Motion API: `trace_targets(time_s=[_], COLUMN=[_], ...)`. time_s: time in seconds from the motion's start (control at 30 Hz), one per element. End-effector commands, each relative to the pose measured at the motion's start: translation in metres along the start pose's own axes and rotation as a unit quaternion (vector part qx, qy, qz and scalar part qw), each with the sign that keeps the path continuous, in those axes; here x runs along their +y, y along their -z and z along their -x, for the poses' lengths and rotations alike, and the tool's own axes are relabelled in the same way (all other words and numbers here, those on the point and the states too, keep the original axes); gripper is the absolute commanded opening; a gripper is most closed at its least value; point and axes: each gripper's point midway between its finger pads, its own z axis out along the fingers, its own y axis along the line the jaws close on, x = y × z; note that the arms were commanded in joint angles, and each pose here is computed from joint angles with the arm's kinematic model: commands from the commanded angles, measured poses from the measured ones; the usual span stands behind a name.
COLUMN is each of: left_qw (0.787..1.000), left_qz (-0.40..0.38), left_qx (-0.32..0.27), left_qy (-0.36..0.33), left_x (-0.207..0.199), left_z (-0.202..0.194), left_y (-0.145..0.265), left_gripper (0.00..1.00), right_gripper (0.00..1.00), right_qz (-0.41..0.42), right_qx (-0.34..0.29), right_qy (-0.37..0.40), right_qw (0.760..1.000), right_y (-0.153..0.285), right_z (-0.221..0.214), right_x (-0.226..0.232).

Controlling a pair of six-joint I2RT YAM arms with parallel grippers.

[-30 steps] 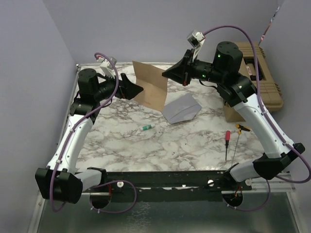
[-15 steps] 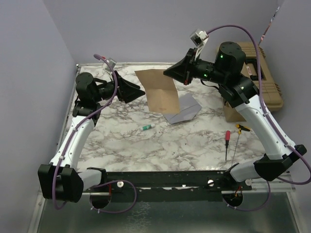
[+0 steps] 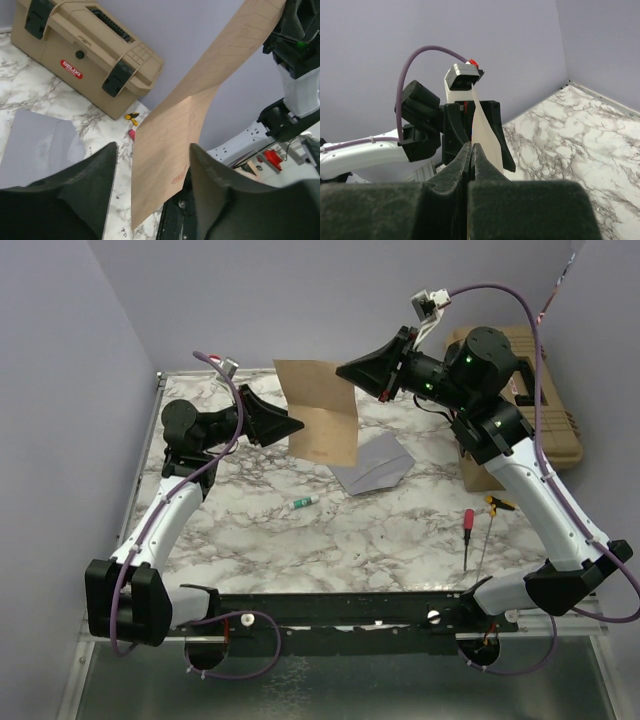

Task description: Place the letter into the envelope and seal it

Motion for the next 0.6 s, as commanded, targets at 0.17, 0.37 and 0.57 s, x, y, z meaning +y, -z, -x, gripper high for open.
trace_targets(time_s=[0.17,0.37,0.57], left_qw=[0.998,0.997,0.997], left_qz=[-0.06,-0.07,-0.039], left_qx=[-0.009,-0.032,-0.062], left_qy=[0.019,0.007,0.019], left_x=[-0.023,-0.026,0.0], left_z=[-0.005,0.008,0.018], left_y=[0.004,0.001,-0.001], left_gripper=[0.19,0.0,0.0], right_gripper=[0.0,0.0,0.41], right_qz=[0.008,0.017,0.044], right_qx=[-0.04,-0.032,0.032], right_qy=[-0.005,0.017,0.119], right_qw=[0.999,0.999,0.991], right_y=[0.0,0.0,0.018], right_z=[0.023,0.018,-0.011], right_x=[0.005,0.003,0.008])
